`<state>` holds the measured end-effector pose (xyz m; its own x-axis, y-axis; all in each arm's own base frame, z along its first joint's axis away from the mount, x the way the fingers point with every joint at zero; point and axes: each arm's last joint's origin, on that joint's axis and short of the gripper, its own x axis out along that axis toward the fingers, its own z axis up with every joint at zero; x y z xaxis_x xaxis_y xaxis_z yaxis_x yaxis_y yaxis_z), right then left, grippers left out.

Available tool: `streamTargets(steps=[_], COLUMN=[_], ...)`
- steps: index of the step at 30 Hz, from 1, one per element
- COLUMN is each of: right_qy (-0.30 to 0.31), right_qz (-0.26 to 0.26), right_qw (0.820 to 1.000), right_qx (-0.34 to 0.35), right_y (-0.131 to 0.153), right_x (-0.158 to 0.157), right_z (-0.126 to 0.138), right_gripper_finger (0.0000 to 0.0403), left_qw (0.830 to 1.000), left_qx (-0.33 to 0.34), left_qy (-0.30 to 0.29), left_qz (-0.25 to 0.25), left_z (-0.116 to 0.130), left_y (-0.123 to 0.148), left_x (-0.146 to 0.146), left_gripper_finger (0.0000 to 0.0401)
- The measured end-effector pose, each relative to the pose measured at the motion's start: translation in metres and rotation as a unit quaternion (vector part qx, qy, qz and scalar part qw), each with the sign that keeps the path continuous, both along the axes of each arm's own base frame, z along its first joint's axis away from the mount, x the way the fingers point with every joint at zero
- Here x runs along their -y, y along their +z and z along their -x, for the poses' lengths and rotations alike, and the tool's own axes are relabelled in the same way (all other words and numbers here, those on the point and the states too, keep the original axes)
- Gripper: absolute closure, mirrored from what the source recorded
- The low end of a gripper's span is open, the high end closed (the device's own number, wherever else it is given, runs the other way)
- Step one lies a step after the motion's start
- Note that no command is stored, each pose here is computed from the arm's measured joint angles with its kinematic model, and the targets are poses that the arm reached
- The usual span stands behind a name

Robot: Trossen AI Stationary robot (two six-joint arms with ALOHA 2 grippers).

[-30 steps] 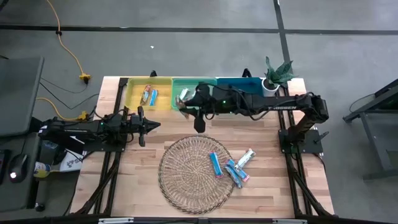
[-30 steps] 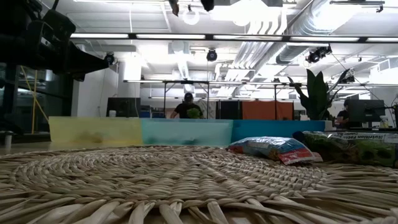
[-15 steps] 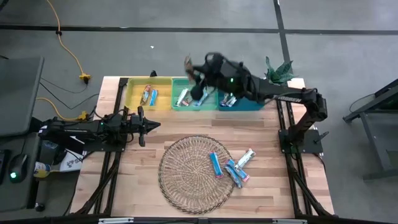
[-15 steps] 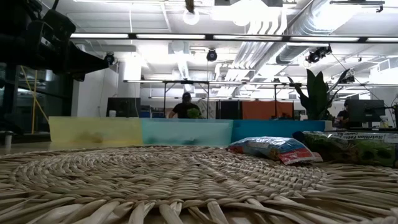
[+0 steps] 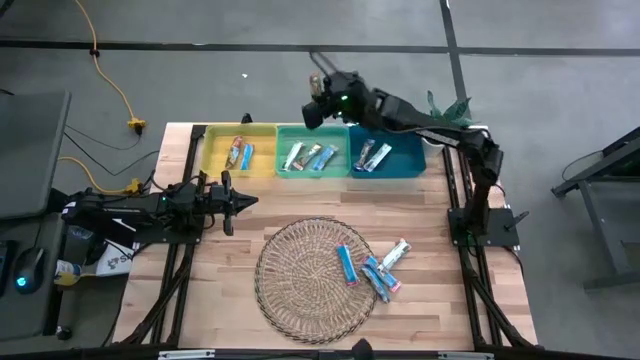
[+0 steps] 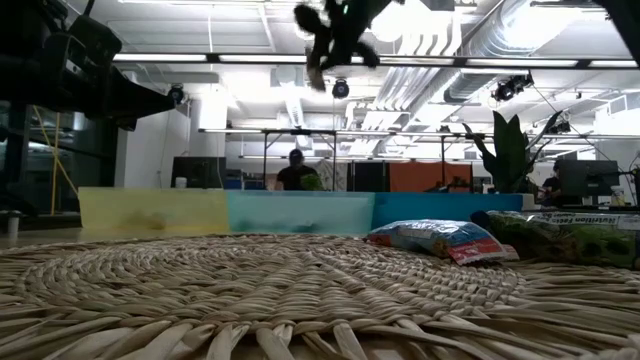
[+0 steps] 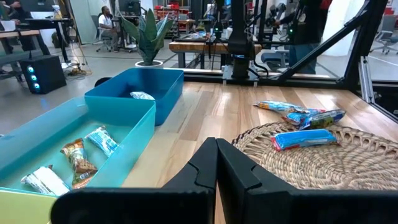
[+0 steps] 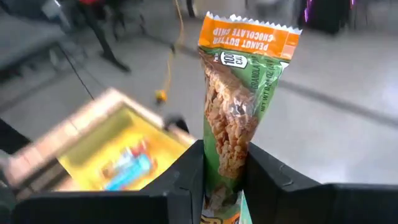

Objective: Pick and place Granola Bars by type
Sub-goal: Put the yellow granola bar into the green bin

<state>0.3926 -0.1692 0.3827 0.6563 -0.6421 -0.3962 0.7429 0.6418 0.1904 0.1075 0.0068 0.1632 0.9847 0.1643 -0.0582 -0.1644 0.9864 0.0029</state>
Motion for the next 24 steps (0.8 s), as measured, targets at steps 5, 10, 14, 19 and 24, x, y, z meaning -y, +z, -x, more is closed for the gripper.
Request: streamTargets(steps=[5,10,14,19,24], right_qy=[-0.012,-0.039,-0.059,-0.065,-0.072], right_qz=[-0.083,-0.134,-0.176,-0.204,-0.220], right_qw=[0.995,0.982,0.970,0.960,0.952], right_qx=[-0.062,-0.129,-0.155,-0.179,-0.198], right_y=[-0.046,-0.088,-0.113,-0.140,-0.156], right_x=[0.014,0.024,0.030,0.033,0.034], right_z=[-0.011,-0.019,-0.021,-0.028,-0.030], right_gripper_finger=[0.0325,0.0325,0.0325,0.0325,0.0325], left_qw=[1.000,1.000,1.000,1.000,1.000], left_qx=[0.000,0.000,0.000,0.000,0.000], left_qy=[0.000,0.000,0.000,0.000,0.000], left_qz=[0.000,0.000,0.000,0.000,0.000], left_z=[0.000,0.000,0.000,0.000,0.000], left_y=[0.000,0.000,0.000,0.000,0.000], left_x=[0.000,0.000,0.000,0.000,0.000], left_gripper_finger=[0.0401,0.0401,0.0401,0.0401,0.0401])
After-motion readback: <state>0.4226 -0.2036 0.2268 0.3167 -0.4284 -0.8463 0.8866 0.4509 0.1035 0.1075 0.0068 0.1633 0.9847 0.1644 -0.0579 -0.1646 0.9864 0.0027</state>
